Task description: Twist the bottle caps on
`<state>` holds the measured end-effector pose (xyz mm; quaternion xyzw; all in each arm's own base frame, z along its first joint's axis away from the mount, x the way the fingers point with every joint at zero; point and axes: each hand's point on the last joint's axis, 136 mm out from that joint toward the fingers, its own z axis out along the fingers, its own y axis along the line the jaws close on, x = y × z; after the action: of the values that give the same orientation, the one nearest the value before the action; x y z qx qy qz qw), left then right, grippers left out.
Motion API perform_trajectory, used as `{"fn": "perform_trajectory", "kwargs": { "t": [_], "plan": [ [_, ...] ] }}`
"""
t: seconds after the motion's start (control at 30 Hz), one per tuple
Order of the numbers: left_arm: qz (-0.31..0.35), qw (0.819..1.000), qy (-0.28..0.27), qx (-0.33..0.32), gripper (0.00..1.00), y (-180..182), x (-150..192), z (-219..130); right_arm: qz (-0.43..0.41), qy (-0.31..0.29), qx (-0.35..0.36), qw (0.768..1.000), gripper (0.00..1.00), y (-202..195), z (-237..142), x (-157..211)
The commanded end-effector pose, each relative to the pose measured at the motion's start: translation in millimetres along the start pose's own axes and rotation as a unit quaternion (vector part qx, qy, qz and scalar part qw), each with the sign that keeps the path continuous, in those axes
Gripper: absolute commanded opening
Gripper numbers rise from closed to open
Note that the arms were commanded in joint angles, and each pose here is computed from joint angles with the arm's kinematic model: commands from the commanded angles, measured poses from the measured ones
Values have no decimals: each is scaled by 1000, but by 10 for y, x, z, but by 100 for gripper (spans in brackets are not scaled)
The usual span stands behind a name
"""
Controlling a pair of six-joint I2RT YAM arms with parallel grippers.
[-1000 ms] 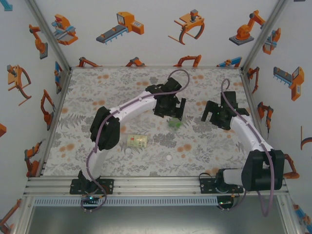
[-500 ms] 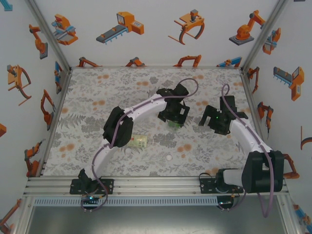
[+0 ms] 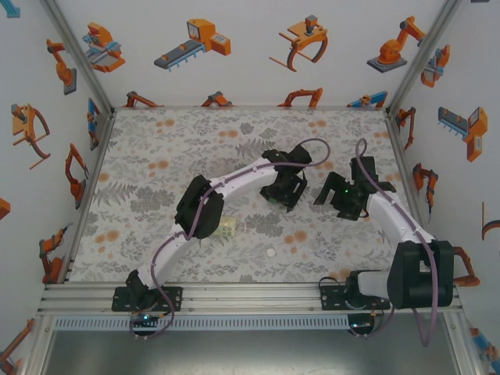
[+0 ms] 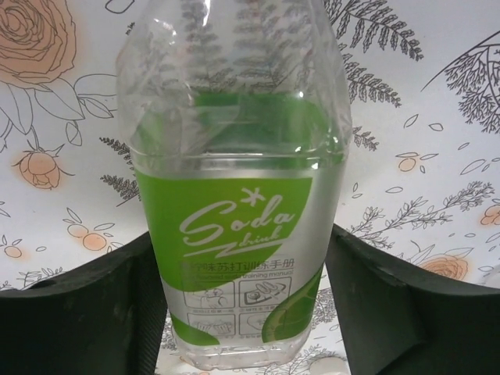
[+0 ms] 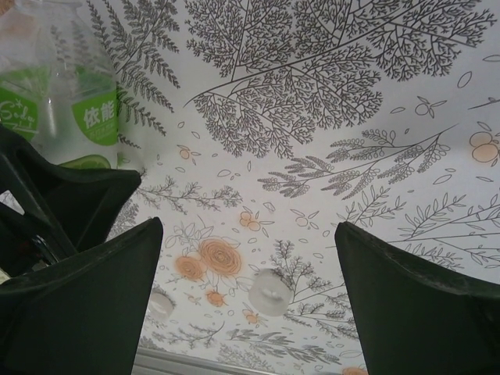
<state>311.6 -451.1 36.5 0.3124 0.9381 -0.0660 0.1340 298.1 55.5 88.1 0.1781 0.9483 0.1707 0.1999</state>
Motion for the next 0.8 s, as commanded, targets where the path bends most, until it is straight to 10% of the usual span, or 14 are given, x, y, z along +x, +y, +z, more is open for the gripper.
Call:
{"fn": "perform_trajectory", "kwargs": {
  "t": [0.0,0.5,0.77],
  "plan": [
    [13,1000,11,-13,65,52,39,-38,3,0,-22,1000,81,117,-128,12],
    [-17,987,-152,58,51,279,-480,-1296,-63,-69,-167,982,79,921,-895,-430],
    [-55,922,-303,237,48,460,-526,-2393,-132,-173,-340,915,76,1617,-1697,-649]
  ]
}}
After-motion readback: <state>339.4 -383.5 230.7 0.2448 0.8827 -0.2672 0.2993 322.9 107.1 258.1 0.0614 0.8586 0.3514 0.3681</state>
